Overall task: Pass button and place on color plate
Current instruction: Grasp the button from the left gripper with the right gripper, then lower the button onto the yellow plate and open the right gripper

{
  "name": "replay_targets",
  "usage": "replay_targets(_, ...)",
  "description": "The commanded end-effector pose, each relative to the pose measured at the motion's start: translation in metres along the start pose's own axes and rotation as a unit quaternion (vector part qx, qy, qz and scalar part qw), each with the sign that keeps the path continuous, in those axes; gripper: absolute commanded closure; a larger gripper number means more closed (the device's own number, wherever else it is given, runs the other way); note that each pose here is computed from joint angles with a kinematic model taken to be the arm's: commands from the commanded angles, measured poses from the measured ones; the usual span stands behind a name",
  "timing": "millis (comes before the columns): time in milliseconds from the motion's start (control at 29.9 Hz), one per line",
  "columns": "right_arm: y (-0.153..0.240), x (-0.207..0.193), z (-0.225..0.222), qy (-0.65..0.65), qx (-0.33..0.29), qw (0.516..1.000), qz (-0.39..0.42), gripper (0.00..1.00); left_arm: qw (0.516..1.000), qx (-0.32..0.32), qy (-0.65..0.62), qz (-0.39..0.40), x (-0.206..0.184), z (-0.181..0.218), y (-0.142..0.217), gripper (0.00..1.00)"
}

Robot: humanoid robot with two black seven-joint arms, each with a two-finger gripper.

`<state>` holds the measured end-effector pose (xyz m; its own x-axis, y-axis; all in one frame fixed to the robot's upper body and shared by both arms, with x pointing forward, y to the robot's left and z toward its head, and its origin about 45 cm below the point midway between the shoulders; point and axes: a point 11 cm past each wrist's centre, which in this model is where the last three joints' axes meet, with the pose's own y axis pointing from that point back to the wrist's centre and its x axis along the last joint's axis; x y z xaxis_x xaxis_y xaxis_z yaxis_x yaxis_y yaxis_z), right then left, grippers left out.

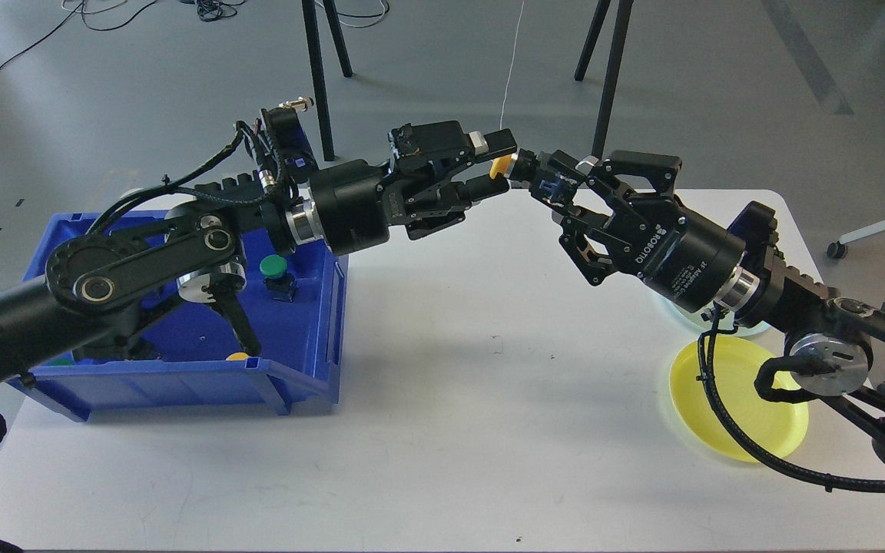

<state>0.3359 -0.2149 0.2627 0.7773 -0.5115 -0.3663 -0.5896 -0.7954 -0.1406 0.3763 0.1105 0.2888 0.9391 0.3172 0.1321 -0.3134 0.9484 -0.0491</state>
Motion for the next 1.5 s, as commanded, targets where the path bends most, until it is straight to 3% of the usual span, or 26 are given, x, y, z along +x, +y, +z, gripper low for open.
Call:
replay_targets(0, 0.025, 0.012, 0.005, -0.018, 0.018, 0.999, 0.041, 0.99, 1.000, 0.000, 0.001, -0.001, 0.000, 0.000, 0.001, 0.15)
replay_targets(167, 0.093, 0.038, 0.017, -0.102, 0.130, 0.970, 0.177, 0.99, 1.000, 0.000, 0.000, 0.000, 0.000, 0.000, 0.001, 0.14)
replay_targets(301, 0.151, 0.048, 0.061, -0.239, 0.210, 0.894, 0.315, 0.99, 1.000, 0.000, 0.001, 0.000, 0.000, 0.000, 0.000, 0.14)
replay_targets(468, 0.199, 0.044, 0.120, -0.304, 0.165, 0.812, 0.470, 0.99, 1.000, -0.001, 0.000, 0.000, 0.000, 0.000, -0.001, 0.14)
replay_targets(701, 0.204, 0.019, 0.169, -0.356, 0.129, 0.769, 0.515, 0.99, 1.000, -0.002, 0.001, 0.000, -0.001, 0.000, -0.002, 0.14)
replay_targets(868, 0.206, 0.012, 0.179, -0.367, 0.127, 0.756, 0.527, 0.77, 1.000, 0.004, -0.010, -0.001, -0.001, 0.003, 0.004, 0.14)
replay_targets(1035, 0.205, 0.011, 0.181, -0.374, 0.136, 0.750, 0.529, 0.54, 0.995, 0.037, -0.081, 0.040, 0.039, 0.045, 0.063, 0.12)
replay_targets(1136, 0.204, 0.012, 0.178, -0.373, 0.142, 0.751, 0.527, 0.27, 0.982, 0.116, -0.131, 0.074, 0.068, 0.048, 0.116, 0.08)
replay_targets(1169, 0.205, 0.013, 0.177, -0.372, 0.144, 0.751, 0.526, 0.09, 0.972, 0.157, -0.158, 0.079, 0.076, 0.046, 0.137, 0.08)
replay_targets(1203, 0.204, 0.013, 0.175, -0.371, 0.147, 0.752, 0.525, 0.01, 0.960, 0.197, -0.187, 0.073, 0.079, 0.043, 0.153, 0.08)
replay_targets(1336, 0.197, 0.015, 0.161, -0.369, 0.165, 0.760, 0.510, 0.01, 0.905, 0.323, -0.276, 0.016, 0.077, 0.021, 0.200, 0.08)
replay_targets(1470, 0.173, 0.026, 0.111, -0.350, 0.211, 0.787, 0.463, 0.01, 0.862, 0.405, -0.305, -0.030, 0.068, -0.005, 0.239, 0.08)
